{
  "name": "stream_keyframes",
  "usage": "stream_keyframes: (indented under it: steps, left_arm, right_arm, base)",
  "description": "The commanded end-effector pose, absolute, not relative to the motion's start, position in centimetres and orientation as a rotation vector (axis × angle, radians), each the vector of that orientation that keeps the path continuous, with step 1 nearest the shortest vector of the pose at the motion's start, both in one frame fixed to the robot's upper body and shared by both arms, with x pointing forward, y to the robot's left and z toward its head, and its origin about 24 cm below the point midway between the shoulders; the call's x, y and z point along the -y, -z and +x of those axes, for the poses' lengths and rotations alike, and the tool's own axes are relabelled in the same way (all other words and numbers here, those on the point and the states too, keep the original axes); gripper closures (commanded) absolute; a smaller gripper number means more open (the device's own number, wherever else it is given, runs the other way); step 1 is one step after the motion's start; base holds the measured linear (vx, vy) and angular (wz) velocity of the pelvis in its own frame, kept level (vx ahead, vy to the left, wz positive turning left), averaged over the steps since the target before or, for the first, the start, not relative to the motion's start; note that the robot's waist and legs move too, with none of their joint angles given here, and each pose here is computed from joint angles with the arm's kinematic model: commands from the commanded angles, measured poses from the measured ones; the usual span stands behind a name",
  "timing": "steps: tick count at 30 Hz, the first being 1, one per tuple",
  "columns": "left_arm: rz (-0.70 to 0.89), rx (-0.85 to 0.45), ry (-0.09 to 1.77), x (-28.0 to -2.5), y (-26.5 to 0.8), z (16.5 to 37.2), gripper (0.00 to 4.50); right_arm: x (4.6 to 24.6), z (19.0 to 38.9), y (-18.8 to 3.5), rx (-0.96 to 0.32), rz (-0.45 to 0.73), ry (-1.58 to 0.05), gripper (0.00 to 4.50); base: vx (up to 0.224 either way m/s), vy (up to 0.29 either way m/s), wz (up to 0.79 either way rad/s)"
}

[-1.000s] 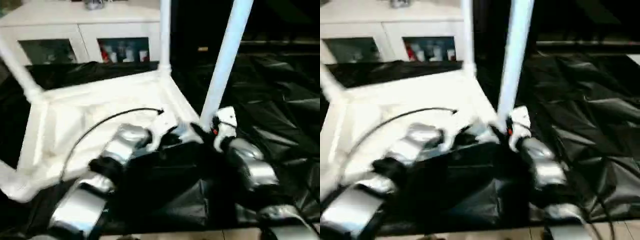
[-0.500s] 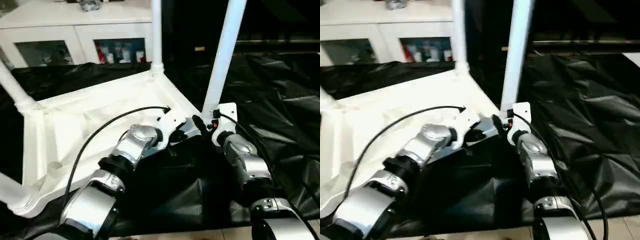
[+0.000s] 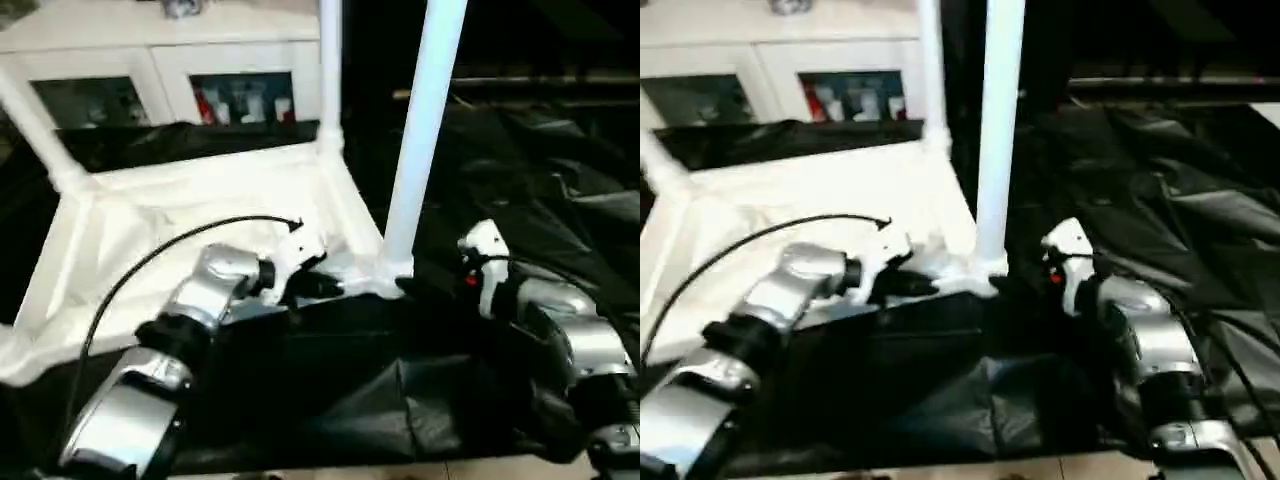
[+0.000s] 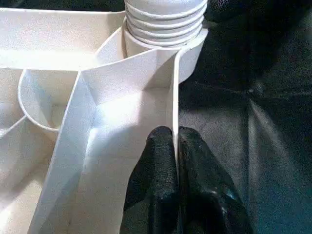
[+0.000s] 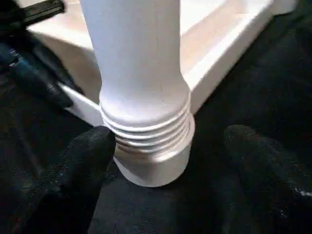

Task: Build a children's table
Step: Rotate leg to tighten

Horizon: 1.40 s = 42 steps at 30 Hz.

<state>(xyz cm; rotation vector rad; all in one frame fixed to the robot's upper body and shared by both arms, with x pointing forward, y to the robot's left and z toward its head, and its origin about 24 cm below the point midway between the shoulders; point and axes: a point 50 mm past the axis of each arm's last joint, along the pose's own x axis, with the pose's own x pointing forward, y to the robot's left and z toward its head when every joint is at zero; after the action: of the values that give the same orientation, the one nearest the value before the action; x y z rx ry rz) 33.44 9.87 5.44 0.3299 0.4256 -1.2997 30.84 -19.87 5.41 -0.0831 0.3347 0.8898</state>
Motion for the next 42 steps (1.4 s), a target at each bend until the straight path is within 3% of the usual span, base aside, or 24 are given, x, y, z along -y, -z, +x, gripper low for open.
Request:
stream_keyframes:
  steps: [1, 12, 26, 33, 36, 38, 42]
  left_arm:
    - [0.306, -0.358, 1.426, -8.2, -6.4, 32.8, 4.50]
    - [0.308, -0.358, 1.450, -7.9, -6.4, 32.6, 4.50]
    - [0.312, -0.377, 1.433, -8.2, -6.2, 32.5, 4.50]
    - [0.290, -0.379, 1.252, -7.7, -5.7, 33.7, 4.50]
    - [0.272, -0.400, 0.976, -6.6, -5.2, 35.2, 4.50]
    - [0.256, -0.413, 0.891, -5.6, -5.0, 35.4, 4.50]
    - [0.250, -0.403, 0.920, -3.5, -5.0, 34.9, 4.50]
  right_arm:
    - [19.5, 31.0, -6.3, -0.302, -0.099, -0.915, 0.54]
    - [17.5, 31.3, -5.5, -0.304, -0.139, -1.018, 0.54]
    - [17.5, 31.0, -4.8, -0.303, -0.121, -1.003, 1.72]
    - [17.2, 31.8, -2.6, -0.343, -0.043, -0.726, 1.76]
    - [16.4, 32.6, -1.2, -0.386, 0.021, -0.470, 1.76]
    - [15.5, 33.0, -0.7, -0.408, 0.044, -0.351, 1.76]
    - [13.4, 33.7, -1.2, -0.383, 0.068, -0.342, 1.76]
  base:
    - [0.000, 0.000, 0.00]
    - [0.000, 0.000, 0.00]
    - [0.000, 0.000, 0.00]
    - [0.000, 0.000, 0.00]
    - [0.000, 0.000, 0.00]
    - [0.000, 0.000, 0.00]
    - [0.000, 0.000, 0.00]
